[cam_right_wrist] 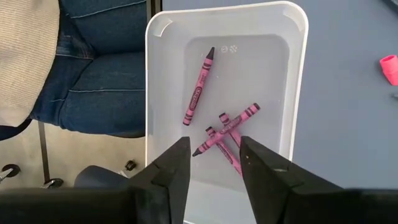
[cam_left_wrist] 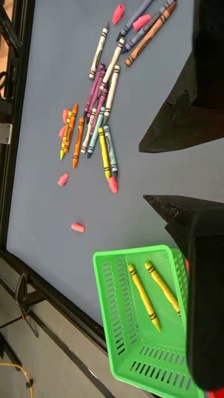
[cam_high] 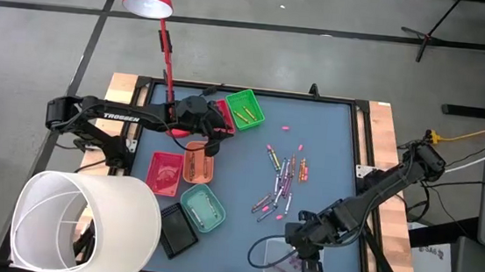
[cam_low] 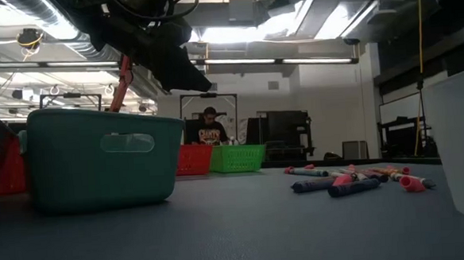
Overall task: Sort crayons
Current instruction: Put the gray crayon into the light green bin
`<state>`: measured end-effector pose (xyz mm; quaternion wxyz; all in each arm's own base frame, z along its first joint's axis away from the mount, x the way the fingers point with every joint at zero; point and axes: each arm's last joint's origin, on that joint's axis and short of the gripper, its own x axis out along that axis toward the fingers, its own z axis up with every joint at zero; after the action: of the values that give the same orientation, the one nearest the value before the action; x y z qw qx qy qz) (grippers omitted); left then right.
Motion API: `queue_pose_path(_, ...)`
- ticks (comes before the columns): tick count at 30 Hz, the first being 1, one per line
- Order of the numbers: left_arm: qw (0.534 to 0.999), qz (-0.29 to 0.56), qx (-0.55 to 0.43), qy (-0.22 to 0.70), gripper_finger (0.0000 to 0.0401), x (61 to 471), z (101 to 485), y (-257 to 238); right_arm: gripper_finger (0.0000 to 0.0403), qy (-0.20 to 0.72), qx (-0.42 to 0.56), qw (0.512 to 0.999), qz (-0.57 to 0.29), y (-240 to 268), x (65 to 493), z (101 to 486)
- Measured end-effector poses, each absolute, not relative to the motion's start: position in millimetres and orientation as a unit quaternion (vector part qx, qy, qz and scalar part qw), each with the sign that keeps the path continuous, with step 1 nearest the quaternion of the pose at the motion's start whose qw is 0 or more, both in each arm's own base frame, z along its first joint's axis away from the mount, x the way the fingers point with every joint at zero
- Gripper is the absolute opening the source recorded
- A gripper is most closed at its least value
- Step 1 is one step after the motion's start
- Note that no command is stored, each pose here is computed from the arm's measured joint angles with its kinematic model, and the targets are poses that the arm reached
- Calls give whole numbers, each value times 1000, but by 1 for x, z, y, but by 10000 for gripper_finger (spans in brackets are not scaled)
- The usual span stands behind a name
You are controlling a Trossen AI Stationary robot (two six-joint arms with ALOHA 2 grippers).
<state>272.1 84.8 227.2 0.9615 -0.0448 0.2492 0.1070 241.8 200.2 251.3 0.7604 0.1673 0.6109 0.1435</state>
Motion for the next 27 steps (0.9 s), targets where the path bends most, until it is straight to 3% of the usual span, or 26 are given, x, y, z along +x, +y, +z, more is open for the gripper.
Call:
queue_pose_path(12, 961, 107, -45, 249, 104, 272, 227, 85, 138, 615, 138, 770, 98, 187, 244, 248)
queue_pose_path(18, 961, 107, -45, 249, 104, 272, 227, 85, 138, 624, 14, 778, 77, 166, 245, 244)
queue_pose_path(27, 961, 107, -45, 249, 104, 272, 227, 85, 138, 609, -140, 771, 121, 132, 261, 243)
